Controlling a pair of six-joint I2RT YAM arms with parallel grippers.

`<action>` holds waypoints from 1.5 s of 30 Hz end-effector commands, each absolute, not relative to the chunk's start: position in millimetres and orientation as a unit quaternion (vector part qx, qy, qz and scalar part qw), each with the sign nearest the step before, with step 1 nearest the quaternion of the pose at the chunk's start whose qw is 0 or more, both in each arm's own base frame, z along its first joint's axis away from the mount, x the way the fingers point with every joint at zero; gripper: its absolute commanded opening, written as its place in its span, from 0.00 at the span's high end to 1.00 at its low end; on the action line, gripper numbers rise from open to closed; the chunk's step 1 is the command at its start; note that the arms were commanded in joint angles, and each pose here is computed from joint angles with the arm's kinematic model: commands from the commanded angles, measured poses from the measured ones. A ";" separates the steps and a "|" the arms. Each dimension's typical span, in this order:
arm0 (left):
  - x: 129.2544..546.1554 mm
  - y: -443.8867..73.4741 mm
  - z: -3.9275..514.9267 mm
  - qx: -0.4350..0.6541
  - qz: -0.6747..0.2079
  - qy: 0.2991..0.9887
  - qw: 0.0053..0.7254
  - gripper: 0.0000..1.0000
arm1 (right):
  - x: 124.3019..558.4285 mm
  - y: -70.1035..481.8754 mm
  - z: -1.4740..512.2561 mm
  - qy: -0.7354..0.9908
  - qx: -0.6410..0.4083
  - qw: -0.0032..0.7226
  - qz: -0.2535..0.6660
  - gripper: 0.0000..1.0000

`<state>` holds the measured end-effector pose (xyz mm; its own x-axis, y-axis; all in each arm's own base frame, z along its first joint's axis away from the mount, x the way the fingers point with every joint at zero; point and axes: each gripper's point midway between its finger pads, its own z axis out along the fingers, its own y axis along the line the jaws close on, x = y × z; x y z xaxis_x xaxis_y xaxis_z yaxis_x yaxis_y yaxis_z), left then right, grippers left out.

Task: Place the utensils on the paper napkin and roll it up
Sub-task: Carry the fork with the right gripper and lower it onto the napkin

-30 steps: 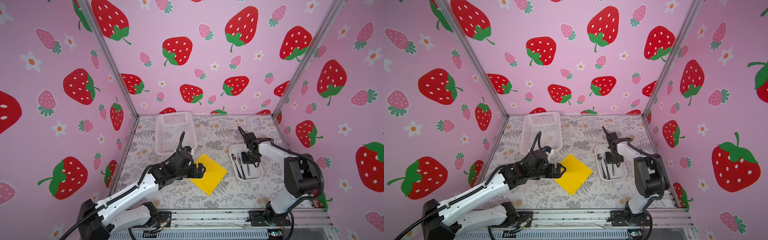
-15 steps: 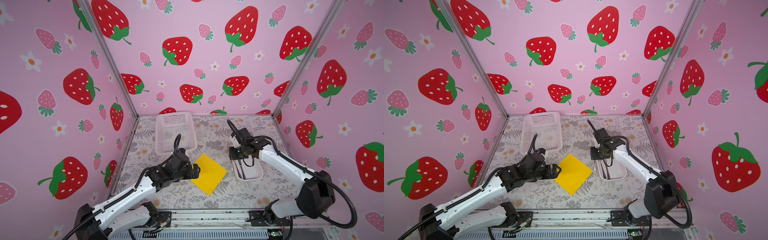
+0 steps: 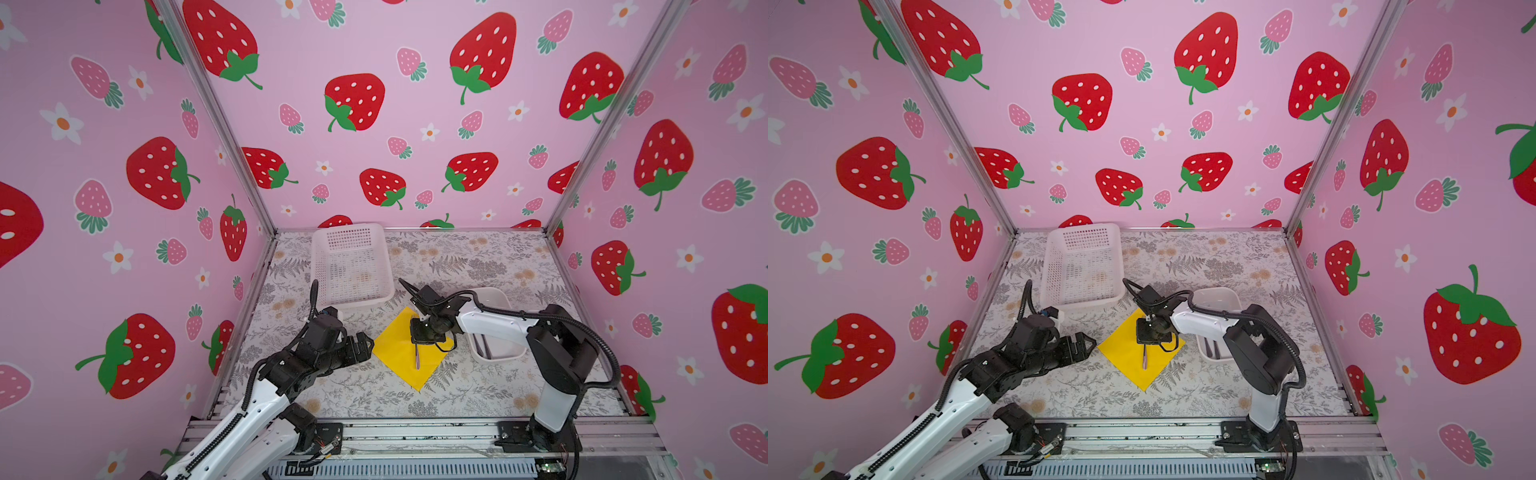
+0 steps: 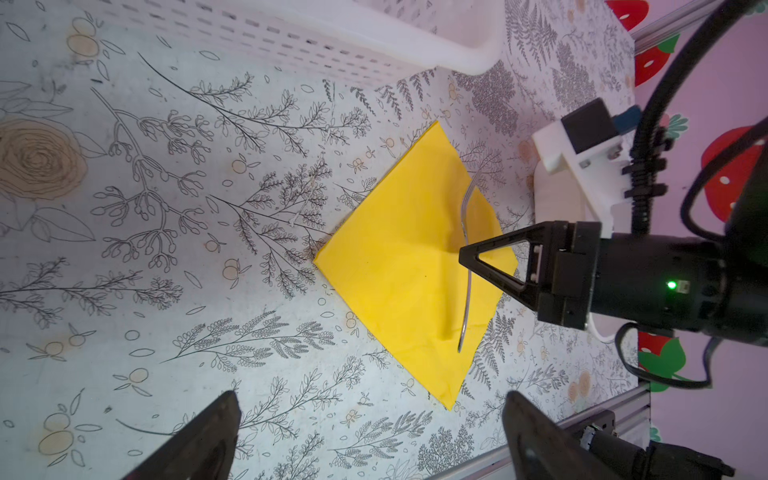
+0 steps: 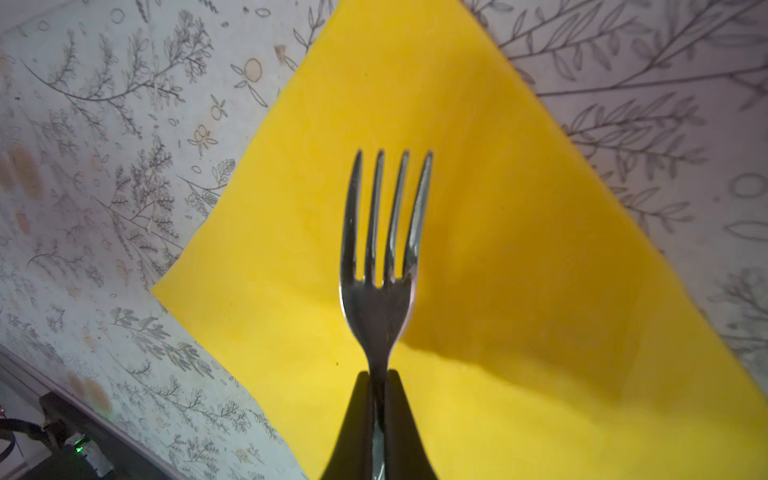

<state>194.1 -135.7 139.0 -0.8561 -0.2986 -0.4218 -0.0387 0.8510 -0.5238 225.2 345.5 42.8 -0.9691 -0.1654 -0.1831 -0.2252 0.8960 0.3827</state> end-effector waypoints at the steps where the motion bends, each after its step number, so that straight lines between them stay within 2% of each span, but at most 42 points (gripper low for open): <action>1: 186.7 -136.3 136.2 -0.080 -0.267 0.931 0.237 0.01 | 236.7 370.9 60.9 0.963 -0.082 0.086 0.244 0.98; 9: 183.2 -135.2 137.0 -0.073 -0.269 0.933 0.229 0.01 | 238.2 392.6 48.9 0.964 -0.091 0.064 0.240 0.95; 15: 177.9 -127.1 140.7 -0.067 -0.254 0.936 0.233 0.01 | 237.1 386.7 31.9 0.974 -0.099 0.055 0.198 0.96; 21: 179.1 -128.2 140.8 -0.075 -0.260 0.934 0.233 0.01 | 232.1 390.1 23.6 0.971 -0.114 0.040 0.204 0.95; 25: 178.9 -127.9 141.4 -0.074 -0.258 0.935 0.231 0.01 | 232.9 389.8 19.9 0.973 -0.111 0.039 0.200 0.90; 35: 180.7 -129.0 144.5 -0.073 -0.260 0.934 0.233 0.01 | 233.0 383.4 20.8 0.976 -0.114 0.041 0.183 0.86; 45: 181.2 -130.8 146.8 -0.072 -0.264 0.934 0.231 0.01 | 231.3 383.7 29.1 0.974 -0.116 0.054 0.188 0.87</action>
<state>178.4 -130.2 131.1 -0.8941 -0.2494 -0.3720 -0.0262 0.8583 -0.5126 234.6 388.2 23.7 -0.9686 -0.2039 -0.1424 -0.2433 0.8952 0.3733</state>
